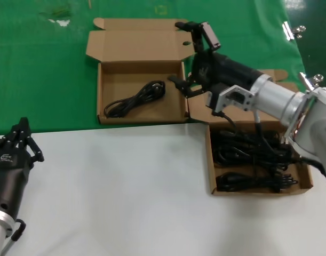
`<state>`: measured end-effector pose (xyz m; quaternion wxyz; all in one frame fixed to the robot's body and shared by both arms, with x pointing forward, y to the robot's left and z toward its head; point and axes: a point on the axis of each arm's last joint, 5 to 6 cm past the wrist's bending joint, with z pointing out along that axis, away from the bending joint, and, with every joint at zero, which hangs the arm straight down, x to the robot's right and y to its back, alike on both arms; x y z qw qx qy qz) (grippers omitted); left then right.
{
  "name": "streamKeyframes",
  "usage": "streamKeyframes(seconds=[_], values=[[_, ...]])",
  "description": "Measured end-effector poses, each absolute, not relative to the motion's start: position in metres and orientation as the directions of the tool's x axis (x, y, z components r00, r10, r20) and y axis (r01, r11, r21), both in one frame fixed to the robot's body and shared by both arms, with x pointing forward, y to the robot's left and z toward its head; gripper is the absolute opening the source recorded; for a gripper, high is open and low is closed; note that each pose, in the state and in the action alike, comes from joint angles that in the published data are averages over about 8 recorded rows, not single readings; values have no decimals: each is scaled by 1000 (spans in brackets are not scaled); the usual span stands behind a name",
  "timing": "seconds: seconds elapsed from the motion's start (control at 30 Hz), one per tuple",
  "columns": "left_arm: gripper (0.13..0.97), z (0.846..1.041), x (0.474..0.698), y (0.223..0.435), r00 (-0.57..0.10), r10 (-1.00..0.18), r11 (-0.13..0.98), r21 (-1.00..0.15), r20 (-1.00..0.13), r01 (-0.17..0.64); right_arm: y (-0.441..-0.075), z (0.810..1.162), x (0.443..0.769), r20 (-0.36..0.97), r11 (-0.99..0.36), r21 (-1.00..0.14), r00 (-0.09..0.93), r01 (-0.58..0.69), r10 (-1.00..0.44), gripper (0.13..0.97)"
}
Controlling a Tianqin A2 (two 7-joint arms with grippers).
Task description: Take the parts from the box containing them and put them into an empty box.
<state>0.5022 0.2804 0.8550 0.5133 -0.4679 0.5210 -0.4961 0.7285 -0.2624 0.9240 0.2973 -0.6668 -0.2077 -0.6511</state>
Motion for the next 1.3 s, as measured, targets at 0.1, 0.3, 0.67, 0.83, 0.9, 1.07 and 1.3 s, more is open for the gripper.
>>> streamKeyframes(seconds=[0.1, 0.3, 0.67, 0.83, 0.9, 1.07, 1.3], values=[[140, 855, 502, 280, -35, -997, 70, -997, -71, 22, -267, 923, 723, 989, -734, -143, 68, 664, -131, 959], [147, 855, 502, 280, -35, -997, 70, -997, -71, 22, -269, 923, 720, 988, -733, -151, 69, 664, -140, 966], [216, 855, 502, 280, -35, -997, 70, -997, -71, 22, -272, 915, 715, 978, -747, -204, 110, 632, -175, 966], [263, 855, 502, 280, -35, -997, 70, -997, -71, 22, -275, 905, 708, 961, -762, -275, 158, 586, -226, 966], [303, 855, 502, 280, -35, -997, 70, -997, -71, 22, -276, 901, 704, 952, -767, -307, 178, 563, -250, 966], [403, 855, 502, 280, -35, -997, 70, -997, -71, 22, -279, 891, 694, 922, -774, -387, 221, 501, -318, 966], [559, 855, 502, 280, -35, -997, 70, -997, -71, 22, -283, 878, 678, 869, -767, -494, 262, 410, -419, 966]])
